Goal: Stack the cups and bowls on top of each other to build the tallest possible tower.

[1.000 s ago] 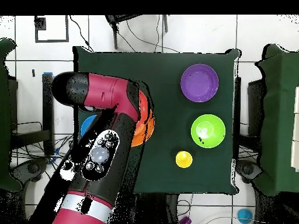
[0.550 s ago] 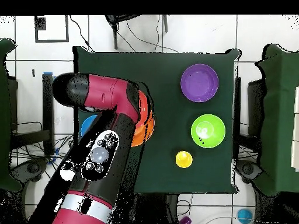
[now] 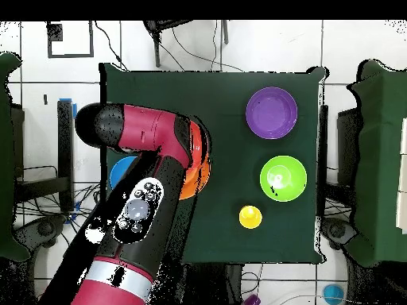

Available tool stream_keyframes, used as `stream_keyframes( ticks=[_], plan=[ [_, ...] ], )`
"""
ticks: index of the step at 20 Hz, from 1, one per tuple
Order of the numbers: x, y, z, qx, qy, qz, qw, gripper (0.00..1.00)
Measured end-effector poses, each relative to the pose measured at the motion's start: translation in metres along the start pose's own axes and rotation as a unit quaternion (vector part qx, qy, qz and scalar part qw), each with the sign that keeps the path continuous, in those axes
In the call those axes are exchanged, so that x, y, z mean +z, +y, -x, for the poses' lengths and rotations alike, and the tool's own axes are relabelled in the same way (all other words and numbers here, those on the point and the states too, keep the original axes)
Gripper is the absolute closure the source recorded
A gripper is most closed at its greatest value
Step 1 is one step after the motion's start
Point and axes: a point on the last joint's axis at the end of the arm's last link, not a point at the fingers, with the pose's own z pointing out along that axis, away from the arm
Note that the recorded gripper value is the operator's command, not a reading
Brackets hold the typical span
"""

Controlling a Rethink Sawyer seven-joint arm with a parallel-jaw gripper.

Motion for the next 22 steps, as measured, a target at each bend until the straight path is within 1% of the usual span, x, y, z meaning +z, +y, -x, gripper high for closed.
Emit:
stream_keyframes(
  ticks=[5, 8, 9, 12, 22],
  plan=[
    [0.009, 0.001, -0.005, -0.003, 0.004, -0.005, 1.0000, 1.00],
    [0.016, 0.002, -0.012, -0.006, 0.008, -0.010, 0.9999, 1.00],
    [0.020, 0.003, -0.018, -0.010, 0.011, -0.013, 0.9998, 1.00],
    [0.024, 0.004, -0.028, -0.014, 0.016, -0.018, 0.9996, 1.00],
    [0.027, 0.009, -0.055, -0.026, 0.025, -0.026, 0.9990, 1.00]
  ],
)
